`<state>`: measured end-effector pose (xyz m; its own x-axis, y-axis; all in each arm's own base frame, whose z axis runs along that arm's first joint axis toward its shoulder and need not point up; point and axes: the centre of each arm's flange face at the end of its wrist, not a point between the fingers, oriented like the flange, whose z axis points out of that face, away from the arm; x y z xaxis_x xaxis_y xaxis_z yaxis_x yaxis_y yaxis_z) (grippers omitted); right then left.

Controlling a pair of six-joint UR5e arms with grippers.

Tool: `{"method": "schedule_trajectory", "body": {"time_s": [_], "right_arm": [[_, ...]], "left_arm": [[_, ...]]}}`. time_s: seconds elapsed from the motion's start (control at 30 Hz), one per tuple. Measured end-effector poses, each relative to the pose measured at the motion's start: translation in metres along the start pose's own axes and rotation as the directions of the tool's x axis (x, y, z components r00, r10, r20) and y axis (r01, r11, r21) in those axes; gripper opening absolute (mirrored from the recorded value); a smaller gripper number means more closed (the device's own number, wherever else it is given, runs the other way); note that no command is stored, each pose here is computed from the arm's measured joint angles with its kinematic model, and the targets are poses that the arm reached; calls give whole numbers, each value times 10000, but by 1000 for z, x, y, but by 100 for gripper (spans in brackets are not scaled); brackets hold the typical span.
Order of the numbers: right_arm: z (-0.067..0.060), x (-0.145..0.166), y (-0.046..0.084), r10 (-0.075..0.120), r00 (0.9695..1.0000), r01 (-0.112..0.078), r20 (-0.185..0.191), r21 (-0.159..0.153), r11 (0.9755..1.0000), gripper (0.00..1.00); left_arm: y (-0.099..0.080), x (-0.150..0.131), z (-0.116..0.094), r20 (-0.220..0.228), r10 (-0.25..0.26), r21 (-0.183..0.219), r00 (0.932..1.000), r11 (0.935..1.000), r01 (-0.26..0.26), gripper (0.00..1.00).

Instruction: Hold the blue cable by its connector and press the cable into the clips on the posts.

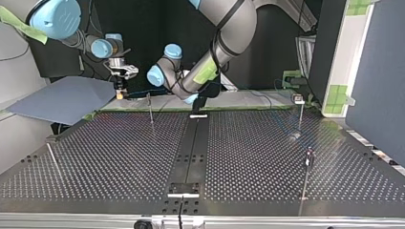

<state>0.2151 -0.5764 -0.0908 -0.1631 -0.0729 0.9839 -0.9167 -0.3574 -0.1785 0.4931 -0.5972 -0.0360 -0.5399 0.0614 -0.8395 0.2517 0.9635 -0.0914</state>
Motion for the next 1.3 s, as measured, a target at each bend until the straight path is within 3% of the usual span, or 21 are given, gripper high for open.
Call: {"method": "schedule_trajectory", "body": {"time_s": [0.4, 0.67, 0.93, 1.3], "right_arm": [[8, 7, 15, 204, 9996, -207, -189, -141, 9997, 0], [13, 13, 31, 320, 9990, -329, -324, -274, 9991, 0], [12, 17, 47, 590, 9975, -605, -392, -373, 9975, 0], [18, 22, 53, 574, 9973, -581, -452, -141, 9982, 0]], "left_arm": [[-26, -20, -42, 1111, -98, -156, 9938, 9998, 116, 2], [-31, 9, -55, 1380, 86, -506, 9904, 9987, -17, 2], [-23, 36, -60, 1569, 316, -945, 9871, 9954, -168, 2], [-28, 34, -53, 2176, 77, -579, 9760, 9983, 50, 2]]}}
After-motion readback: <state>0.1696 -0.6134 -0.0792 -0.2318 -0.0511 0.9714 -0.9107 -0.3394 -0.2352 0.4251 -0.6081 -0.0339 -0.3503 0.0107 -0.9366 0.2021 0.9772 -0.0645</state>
